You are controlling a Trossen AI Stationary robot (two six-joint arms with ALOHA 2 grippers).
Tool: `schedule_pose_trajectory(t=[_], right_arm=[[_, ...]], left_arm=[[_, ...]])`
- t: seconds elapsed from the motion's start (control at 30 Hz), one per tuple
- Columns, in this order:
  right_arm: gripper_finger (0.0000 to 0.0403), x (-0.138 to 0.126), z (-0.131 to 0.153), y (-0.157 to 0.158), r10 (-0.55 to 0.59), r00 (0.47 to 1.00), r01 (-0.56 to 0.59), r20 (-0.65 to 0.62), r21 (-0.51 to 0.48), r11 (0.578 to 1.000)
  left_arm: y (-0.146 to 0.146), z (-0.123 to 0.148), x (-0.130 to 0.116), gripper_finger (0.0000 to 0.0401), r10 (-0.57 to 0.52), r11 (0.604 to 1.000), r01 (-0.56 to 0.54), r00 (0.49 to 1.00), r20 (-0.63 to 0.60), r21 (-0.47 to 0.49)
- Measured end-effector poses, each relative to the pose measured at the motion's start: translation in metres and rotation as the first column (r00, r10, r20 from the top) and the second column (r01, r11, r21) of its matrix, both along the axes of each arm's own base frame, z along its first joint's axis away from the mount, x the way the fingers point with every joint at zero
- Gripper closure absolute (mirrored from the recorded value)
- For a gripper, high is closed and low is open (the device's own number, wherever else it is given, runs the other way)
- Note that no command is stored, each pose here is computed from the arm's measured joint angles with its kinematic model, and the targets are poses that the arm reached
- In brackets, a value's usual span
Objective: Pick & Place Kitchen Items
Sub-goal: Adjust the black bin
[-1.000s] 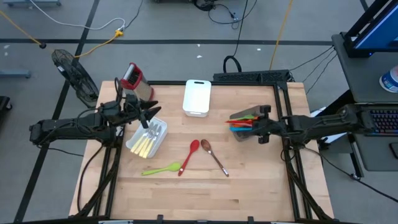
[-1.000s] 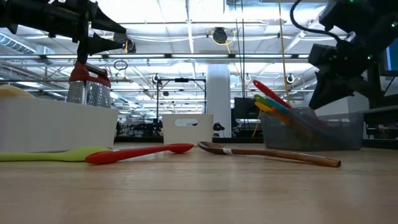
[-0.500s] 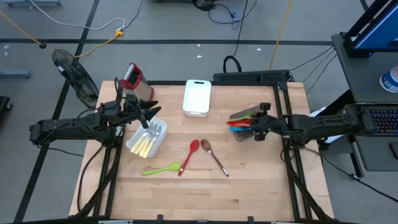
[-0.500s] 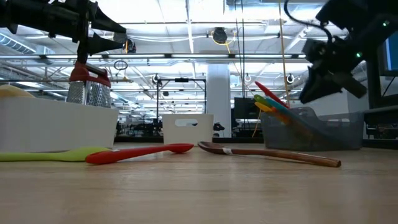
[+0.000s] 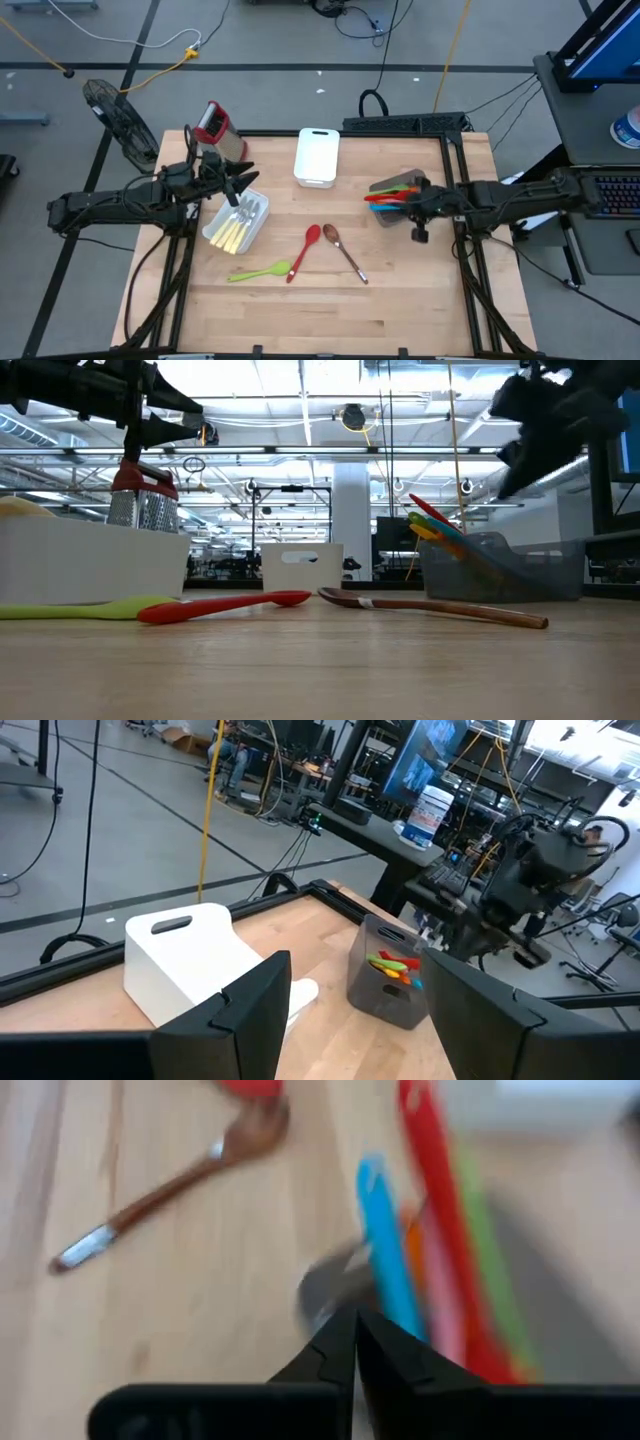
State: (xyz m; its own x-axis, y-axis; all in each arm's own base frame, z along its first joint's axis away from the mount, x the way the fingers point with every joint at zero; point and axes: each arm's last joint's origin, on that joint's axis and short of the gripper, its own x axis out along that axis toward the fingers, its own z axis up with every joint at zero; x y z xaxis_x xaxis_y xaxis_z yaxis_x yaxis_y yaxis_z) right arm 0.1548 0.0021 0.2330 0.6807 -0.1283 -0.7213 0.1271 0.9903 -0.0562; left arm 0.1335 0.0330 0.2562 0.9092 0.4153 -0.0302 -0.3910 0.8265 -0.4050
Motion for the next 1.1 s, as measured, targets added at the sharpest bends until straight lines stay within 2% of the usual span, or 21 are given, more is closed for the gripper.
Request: schedule_pose_trajectory(t=[0.17,0.3,0.37,0.47,0.67,0.97,1.1], right_arm=[[0.0402,-0.014,-0.014,0.01,-0.065,0.974,0.113,-0.217,0.213,0.97],[0.0402,-0.021,-0.022,0.015,-0.125,0.924,0.227,-0.361,0.255,0.94],[0.0402,-0.024,-0.027,0.015,-0.169,0.889,0.29,-0.427,0.237,0.927],[0.0402,-0.025,-0.033,0.012,-0.262,0.83,0.38,-0.493,0.154,0.912],[0.0403,-0.019,-0.045,0.006,-0.332,0.742,0.431,-0.583,0.035,0.902],[0.0403,-0.01,-0.053,-0.014,-0.426,0.694,0.465,-0.58,-0.09,0.881],[0.0403,-0.008,-0.052,-0.026,-0.473,0.695,0.489,-0.542,-0.126,0.863]], left_arm=[[0.0,0.0,0.0,0.0173,0.001,1.0,-0.001,1.0,-0.001,0.001],[0.0,0.0,0.0,0.0173,0.001,1.0,-0.001,1.0,-0.013,0.027],[0.0,0.0,0.0,0.0173,0.001,0.999,0.001,1.0,-0.023,0.047],[0.0,0.0,0.0,0.0173,0.001,0.996,0.003,0.999,-0.042,0.09],[0.0,0.0,0.0,0.0173,0.002,0.989,0.008,0.998,-0.068,0.147],[0.0,0.0,0.0,0.0173,0.002,0.989,0.007,0.998,-0.067,0.145],[0.0,0.0,0.0,0.0173,0.002,0.989,0.008,0.998,-0.067,0.145]])
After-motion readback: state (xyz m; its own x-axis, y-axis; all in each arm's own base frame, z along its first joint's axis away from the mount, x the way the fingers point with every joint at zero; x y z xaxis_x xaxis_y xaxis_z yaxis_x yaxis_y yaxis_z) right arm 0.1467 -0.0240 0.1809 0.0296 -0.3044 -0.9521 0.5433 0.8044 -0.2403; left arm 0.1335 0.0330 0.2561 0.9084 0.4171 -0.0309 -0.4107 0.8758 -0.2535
